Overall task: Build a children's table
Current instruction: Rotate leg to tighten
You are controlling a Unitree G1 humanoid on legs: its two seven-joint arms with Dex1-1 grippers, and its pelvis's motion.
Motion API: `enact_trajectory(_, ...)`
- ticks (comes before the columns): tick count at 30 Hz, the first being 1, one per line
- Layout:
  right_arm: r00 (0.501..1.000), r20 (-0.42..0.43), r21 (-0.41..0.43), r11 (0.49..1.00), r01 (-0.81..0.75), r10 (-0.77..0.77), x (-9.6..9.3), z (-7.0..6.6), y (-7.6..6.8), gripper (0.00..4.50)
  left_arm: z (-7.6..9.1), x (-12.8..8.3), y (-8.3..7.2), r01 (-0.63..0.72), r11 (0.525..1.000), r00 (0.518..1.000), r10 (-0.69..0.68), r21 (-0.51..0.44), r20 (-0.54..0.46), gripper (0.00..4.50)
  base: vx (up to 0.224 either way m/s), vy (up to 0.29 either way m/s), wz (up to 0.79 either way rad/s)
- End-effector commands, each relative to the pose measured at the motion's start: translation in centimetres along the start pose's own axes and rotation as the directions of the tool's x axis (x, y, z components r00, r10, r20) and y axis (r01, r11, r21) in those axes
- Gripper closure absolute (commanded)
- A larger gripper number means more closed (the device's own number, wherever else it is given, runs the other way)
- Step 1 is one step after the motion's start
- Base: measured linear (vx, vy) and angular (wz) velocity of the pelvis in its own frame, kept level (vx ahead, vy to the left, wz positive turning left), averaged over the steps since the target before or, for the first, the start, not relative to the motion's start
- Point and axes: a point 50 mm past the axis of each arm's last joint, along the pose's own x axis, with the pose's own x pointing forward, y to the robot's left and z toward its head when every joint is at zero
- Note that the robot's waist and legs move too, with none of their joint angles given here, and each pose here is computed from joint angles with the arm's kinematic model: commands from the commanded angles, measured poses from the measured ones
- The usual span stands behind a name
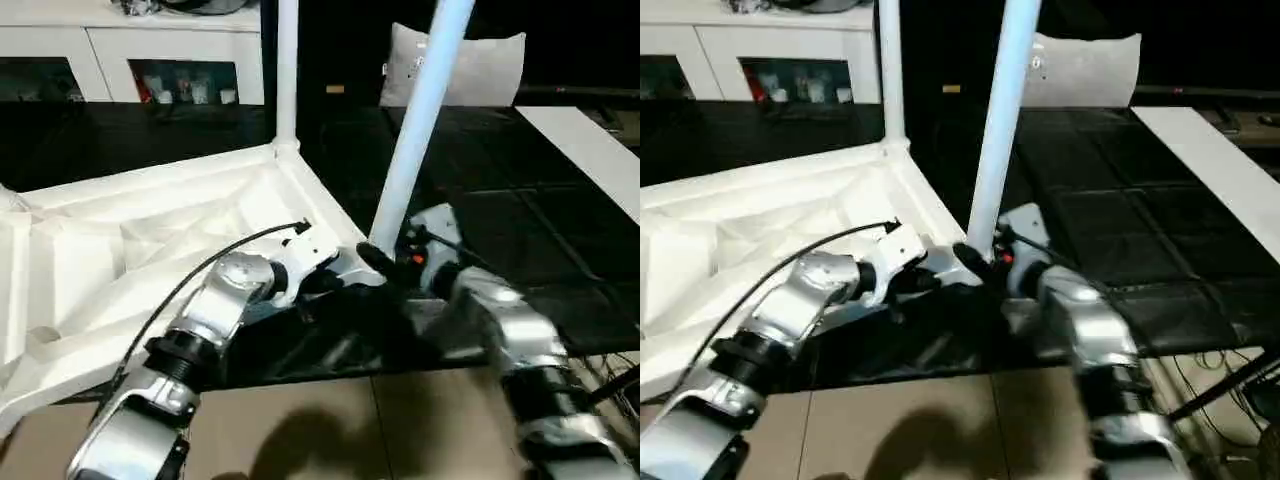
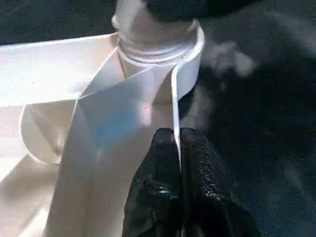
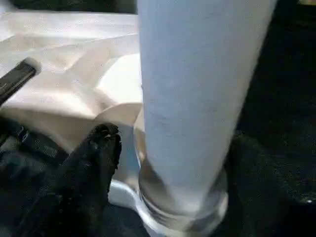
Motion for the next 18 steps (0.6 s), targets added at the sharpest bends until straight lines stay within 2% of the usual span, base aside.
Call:
enact_trajectory(1,0.997,0.000,-0.049,0.996,-0.075,0.075,-1.1,0.5,-0.1,0.50,0.7,-0.1,-0.4,0.074,0.992,0.996,-0.079,0.101,0.042,4.50,0.000,0.000,0.00)
enact_trajectory(6,0.987,-0.041,-0.098,0.983,-0.157,0.153,-2.7,0.7,-0.9,0.09,0.4,-0.7,-0.7,0.195,0.964,0.979,-0.202,0.179,0.018,4.50,0.000,0.000,0.00)
enact_trajectory(10,0.968,-0.096,-0.120,0.963,-0.242,0.231,-3.2,0.6,-0.9,0.02,0.5,-0.8,-0.9,0.257,0.947,0.964,-0.266,0.191,0.025,4.50,0.000,0.000,0.00)
enact_trajectory(11,0.950,-0.120,-0.117,0.946,-0.301,0.287,-3.5,0.6,-0.7,0.02,0.5,-0.9,-1.0,0.284,0.935,0.956,-0.294,0.214,0.015,4.50,0.000,0.000,0.00)
enact_trajectory(12,0.940,-0.132,-0.115,0.937,-0.331,0.315,-3.7,0.6,-0.6,0.29,0.4,-1.0,-1.1,0.303,0.926,0.950,-0.312,0.227,0.007,4.50,0.000,0.000,0.00)
enact_trajectory(13,0.923,-0.144,-0.104,0.922,-0.373,0.357,-3.9,0.6,-0.4,0.36,0.3,-1.1,-1.2,0.330,0.912,0.941,-0.338,0.244,-0.008,4.50,0.000,0.000,0.00)
enact_trajectory(14,0.884,-0.166,-0.074,0.889,-0.452,0.436,-4.5,0.6,0.1,0.41,0.1,-1.4,-1.4,0.382,0.881,0.921,-0.387,0.279,-0.037,4.50,0.000,0.000,0.00)
enact_trajectory(15,0.876,-0.171,-0.069,0.882,-0.466,0.450,-4.6,0.6,0.2,0.41,0.1,-1.5,-1.4,0.391,0.876,0.918,-0.395,0.283,-0.043,4.50,0.000,0.000,0.00)
enact_trajectory(18,0.849,-0.201,-0.062,0.859,-0.508,0.488,-4.8,0.4,0.5,0.79,0.0,-1.8,-1.5,0.427,0.856,0.901,-0.429,0.293,-0.061,4.50,0.000,0.000,0.00)
